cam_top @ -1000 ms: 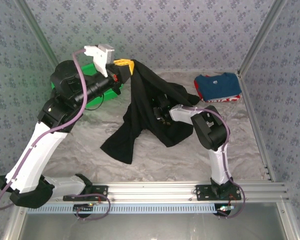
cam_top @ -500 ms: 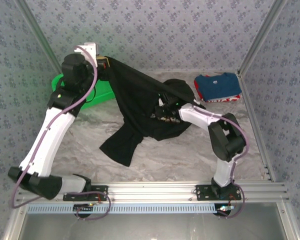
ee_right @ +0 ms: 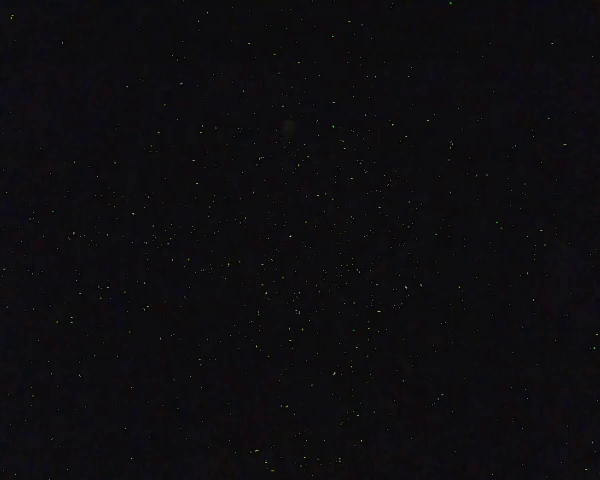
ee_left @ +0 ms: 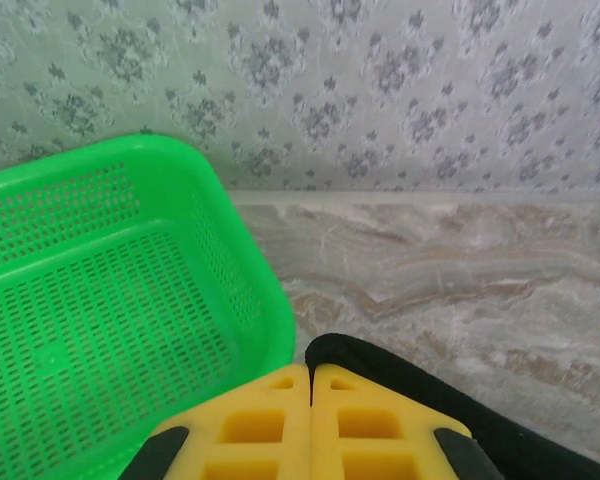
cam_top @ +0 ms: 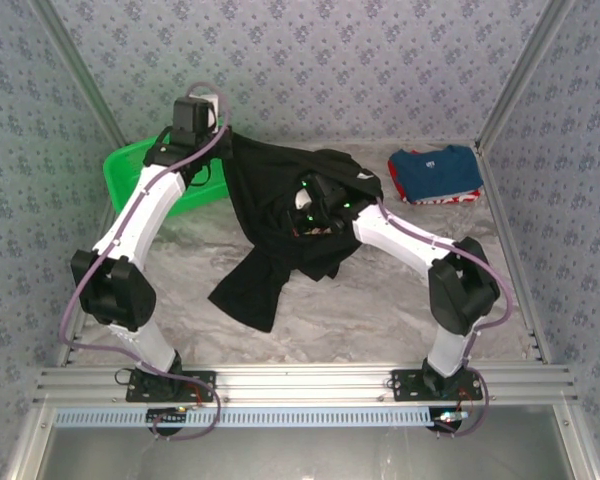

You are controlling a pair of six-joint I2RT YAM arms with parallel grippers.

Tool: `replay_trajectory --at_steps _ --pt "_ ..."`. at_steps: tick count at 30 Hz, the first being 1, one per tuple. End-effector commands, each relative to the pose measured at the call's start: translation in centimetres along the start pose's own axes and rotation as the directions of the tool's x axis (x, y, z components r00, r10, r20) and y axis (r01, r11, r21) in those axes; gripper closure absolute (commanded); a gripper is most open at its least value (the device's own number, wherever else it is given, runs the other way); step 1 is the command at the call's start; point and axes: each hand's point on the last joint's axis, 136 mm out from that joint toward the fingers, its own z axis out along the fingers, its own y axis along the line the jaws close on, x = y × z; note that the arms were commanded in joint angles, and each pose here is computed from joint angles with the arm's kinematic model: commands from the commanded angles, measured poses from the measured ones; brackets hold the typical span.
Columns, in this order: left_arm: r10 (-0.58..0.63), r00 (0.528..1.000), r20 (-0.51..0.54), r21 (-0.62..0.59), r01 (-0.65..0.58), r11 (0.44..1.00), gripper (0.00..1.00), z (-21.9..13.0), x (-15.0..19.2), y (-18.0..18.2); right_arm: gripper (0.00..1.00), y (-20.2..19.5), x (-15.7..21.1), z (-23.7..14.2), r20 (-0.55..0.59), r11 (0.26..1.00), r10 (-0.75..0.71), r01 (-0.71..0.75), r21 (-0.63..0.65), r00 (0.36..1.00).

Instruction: Fold the inside-out t-shirt

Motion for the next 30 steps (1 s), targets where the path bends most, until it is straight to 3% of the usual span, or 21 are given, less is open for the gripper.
replay_trajectory --at_steps 1,6,10,18,21,30 --pt "-0.076 0.988 0.137 0.072 0.067 0.995 1.0 -3.2 -6.2 -0.6 1.0 -1.3 2.0 1.8 -0.092 0.995 -0.036 0.044 0.084 0.995" --pt "-0.096 0.98 0.173 0.026 0.093 0.995 1.0 -3.2 -9.5 0.8 1.0 -0.7 3.9 3.2 -0.164 0.985 -0.121 0.139 0.105 0.979" --pt "-0.125 0.982 0.139 -0.056 0.134 0.989 1.0 -1.0 -9.9 3.9 1.0 0.0 4.0 3.0 -0.172 0.976 -0.182 0.199 0.088 0.968" --pt "-0.104 0.994 -0.038 -0.085 0.1 0.991 1.0 4.1 -3.9 4.3 1.0 3.5 0.2 -0.4 -0.032 0.962 -0.273 0.272 -0.023 0.962" --pt "-0.097 0.993 -0.074 -0.164 0.084 0.983 1.0 5.6 -1.7 6.2 1.0 4.3 -0.9 -2.2 0.013 0.952 -0.304 0.305 -0.039 0.952" --pt "-0.114 0.982 -0.149 -0.294 0.066 0.954 1.0 7.3 1.0 10.7 1.0 2.3 0.7 -6.4 -0.026 0.934 -0.353 0.354 0.054 0.935"
